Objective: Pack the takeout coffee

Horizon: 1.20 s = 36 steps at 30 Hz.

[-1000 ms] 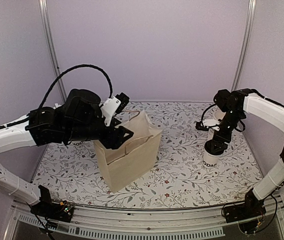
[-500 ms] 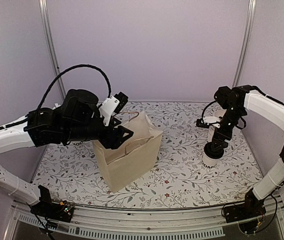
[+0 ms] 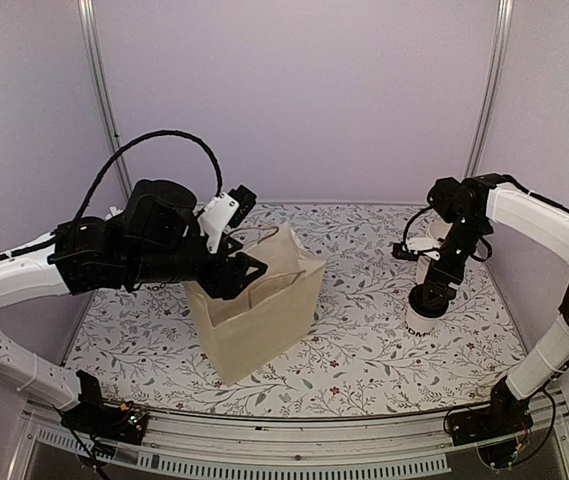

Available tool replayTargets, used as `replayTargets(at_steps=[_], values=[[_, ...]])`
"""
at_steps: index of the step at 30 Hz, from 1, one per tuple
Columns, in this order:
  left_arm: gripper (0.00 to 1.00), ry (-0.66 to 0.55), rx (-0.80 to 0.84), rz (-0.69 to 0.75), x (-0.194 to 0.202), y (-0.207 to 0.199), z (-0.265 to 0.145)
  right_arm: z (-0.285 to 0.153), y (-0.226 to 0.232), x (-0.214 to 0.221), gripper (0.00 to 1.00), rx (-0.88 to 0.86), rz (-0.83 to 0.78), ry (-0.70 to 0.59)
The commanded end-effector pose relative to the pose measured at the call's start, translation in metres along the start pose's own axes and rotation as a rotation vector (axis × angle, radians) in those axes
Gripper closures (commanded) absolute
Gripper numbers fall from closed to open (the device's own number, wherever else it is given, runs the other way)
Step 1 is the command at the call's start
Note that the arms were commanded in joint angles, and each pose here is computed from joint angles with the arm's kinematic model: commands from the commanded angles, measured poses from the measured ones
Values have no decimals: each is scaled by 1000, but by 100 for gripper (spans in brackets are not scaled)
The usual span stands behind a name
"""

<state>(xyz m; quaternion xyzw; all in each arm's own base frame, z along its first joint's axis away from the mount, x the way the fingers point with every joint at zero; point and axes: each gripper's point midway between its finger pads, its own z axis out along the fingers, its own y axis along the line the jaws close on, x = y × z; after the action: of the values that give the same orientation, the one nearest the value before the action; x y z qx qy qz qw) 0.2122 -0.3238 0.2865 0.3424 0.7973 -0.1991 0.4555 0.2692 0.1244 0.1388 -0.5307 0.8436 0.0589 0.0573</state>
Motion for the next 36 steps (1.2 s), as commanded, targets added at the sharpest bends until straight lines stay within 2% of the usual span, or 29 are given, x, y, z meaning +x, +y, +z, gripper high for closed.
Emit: replayTargets(at_steps=[1,9,17,25,36], values=[[33,-27,-2,-24,-4,5,-3,8,5,3,8,-37,14,13],[33,-30,-3,-27,-4,5,-2,16,8,9,9,-27,6,34],[33,-33,1,-34,-4,5,-3,19,6,8,20,-13,6,42],[33,-40,2,-42,-6,5,-6,22,11,10,21,22,-23,57],[32,-58,13,-50,-16,3,-8,-3,12,-3,36,62,-48,-22]])
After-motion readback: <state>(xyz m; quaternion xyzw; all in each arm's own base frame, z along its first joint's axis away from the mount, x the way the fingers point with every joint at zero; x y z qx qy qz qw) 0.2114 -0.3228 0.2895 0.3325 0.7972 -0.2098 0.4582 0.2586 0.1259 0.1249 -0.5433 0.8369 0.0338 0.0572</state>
